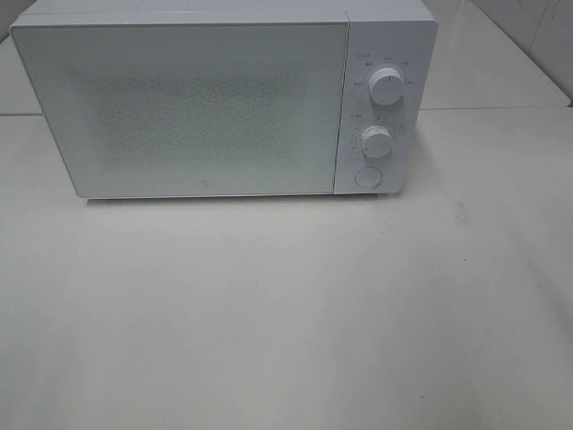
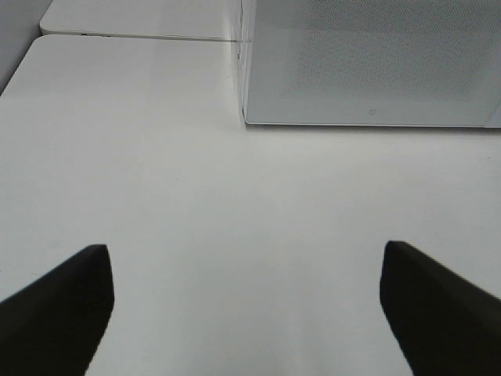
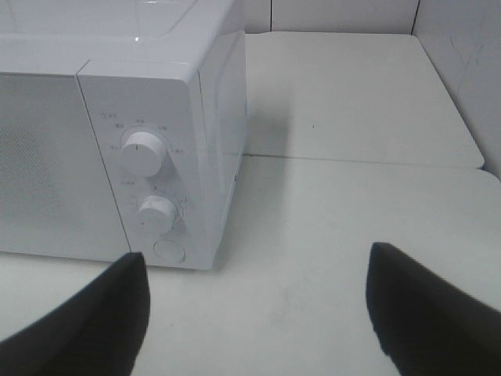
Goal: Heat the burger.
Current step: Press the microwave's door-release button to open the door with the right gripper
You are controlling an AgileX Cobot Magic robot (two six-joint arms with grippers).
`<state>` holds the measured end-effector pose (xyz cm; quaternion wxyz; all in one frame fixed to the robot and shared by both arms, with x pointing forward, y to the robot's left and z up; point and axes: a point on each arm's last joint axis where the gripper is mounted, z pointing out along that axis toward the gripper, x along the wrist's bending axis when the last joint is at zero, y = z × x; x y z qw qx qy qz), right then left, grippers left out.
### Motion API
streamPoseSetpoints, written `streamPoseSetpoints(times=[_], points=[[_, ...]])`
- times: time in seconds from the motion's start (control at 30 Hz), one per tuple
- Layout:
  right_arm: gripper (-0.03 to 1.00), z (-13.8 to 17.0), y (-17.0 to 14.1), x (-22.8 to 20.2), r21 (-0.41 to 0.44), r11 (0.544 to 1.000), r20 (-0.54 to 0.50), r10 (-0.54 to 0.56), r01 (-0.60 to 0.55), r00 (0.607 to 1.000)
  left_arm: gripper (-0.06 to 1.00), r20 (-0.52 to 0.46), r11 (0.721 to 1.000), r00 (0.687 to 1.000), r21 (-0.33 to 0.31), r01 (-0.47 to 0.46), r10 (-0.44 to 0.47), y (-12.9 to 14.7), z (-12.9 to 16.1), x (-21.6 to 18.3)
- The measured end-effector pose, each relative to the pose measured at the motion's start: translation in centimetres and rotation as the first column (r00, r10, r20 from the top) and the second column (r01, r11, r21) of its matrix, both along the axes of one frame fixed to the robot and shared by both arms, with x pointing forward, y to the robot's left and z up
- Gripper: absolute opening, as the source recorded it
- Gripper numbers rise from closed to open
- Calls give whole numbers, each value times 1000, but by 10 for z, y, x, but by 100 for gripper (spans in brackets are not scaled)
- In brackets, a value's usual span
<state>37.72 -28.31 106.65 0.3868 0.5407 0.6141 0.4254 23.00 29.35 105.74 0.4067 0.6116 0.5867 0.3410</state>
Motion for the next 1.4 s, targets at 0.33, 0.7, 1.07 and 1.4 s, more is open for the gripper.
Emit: streamPoseSetpoints(times=[0.33, 0.7, 1.07, 1.4], points=[[76, -7, 4, 35, -11, 1000, 121, 10, -9, 993, 84, 0, 1000, 1000, 0, 0, 0, 0, 0, 0], [76, -44, 6, 52, 9, 1000, 256, 8, -10, 967, 84, 0, 1000, 1000, 0, 0, 0, 0, 0, 0], [76, -79, -7, 54, 42, 989, 253, -145, 139, 957, 84, 0, 1000, 1000, 0, 0, 0, 0, 0, 0], [75, -114, 21, 57, 2, 994, 165, -108, 109, 980, 84, 0, 1000, 1000, 0, 0, 0, 0, 0, 0]])
